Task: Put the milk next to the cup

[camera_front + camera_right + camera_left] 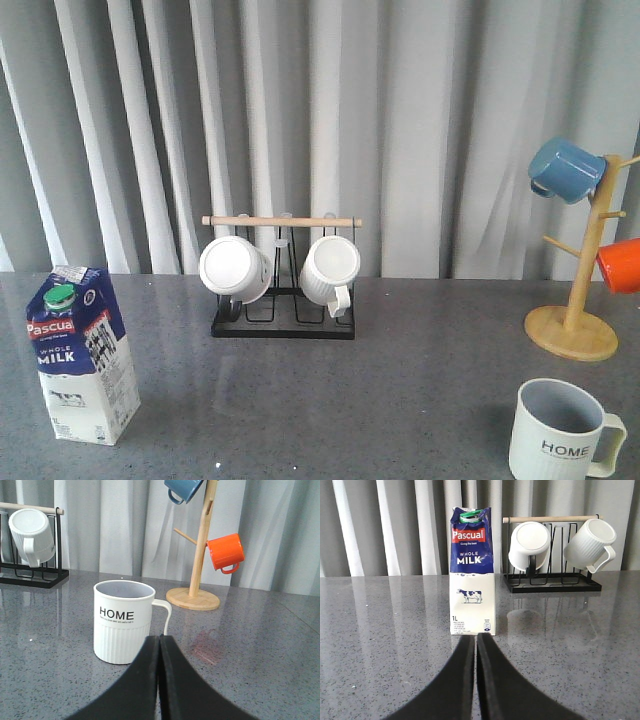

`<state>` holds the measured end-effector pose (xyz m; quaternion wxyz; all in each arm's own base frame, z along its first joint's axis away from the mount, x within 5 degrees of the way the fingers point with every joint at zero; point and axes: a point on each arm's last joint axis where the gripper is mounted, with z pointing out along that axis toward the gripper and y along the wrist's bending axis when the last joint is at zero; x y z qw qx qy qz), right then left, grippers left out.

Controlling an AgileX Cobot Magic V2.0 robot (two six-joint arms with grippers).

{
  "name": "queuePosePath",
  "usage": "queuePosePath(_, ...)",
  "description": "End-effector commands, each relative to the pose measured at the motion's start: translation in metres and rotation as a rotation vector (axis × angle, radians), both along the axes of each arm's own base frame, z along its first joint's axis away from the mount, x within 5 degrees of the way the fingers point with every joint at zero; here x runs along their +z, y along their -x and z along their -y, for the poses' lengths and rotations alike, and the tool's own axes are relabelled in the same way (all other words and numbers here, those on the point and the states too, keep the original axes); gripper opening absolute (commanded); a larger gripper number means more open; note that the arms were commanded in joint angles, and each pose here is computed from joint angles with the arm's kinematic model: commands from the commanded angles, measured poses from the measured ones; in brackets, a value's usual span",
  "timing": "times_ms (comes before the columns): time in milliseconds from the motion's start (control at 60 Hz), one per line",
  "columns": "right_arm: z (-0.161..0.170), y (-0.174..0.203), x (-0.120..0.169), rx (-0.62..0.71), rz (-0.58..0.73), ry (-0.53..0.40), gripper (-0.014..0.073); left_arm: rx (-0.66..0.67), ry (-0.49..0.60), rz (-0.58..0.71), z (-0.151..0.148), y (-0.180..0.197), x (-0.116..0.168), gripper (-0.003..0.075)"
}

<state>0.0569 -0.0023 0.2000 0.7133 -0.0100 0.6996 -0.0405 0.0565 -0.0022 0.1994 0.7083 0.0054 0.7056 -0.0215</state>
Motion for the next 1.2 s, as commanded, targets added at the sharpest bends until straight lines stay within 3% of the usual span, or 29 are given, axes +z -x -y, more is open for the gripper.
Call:
queuePosePath(0, 0.001, 0.001, 0.005, -0.012, 0.083, 0.015, -0.0001, 0.004, 0.017, 0.104, 0.0, 0.002, 0.015, -0.0006)
queuePosePath(467, 0.001, 0.001, 0.005, -0.012, 0.089, 0.0, -0.0001, 0.004, 0.017, 0.104, 0.0, 0.002, 0.015, -0.0006)
queuePosePath(584, 0.001, 0.001, 0.005, -0.011, 0.097, -0.065, -0.0001, 0.004, 0.017, 0.104, 0.0, 0.002, 0.015, -0.0006)
queuePosePath(784, 0.002, 0.002, 0.007, -0.01, 0.126, -0.255, -0.0001, 0.005, 0.024, 0.154, -0.001, 0.003, 0.019, -0.0006)
queuePosePath(934, 0.003, 0.002, 0.008, -0.011, 0.141, -0.332, -0.0001, 0.008, 0.077, 0.251, -0.002, 0.005, 0.028, -0.0006)
queuePosePath(1067, 0.004, 0.002, 0.009, -0.01, 0.147, -0.436, -0.0001, -0.001, 0.223, 0.309, -0.003, 0.007, 0.035, -0.0006)
queuePosePath(1184, 0.002, 0.004, 0.02, 0.008, 0.154, -0.419, 0.0002, -0.016, 0.336, 0.385, -0.005, 0.009, 0.042, 0.0002)
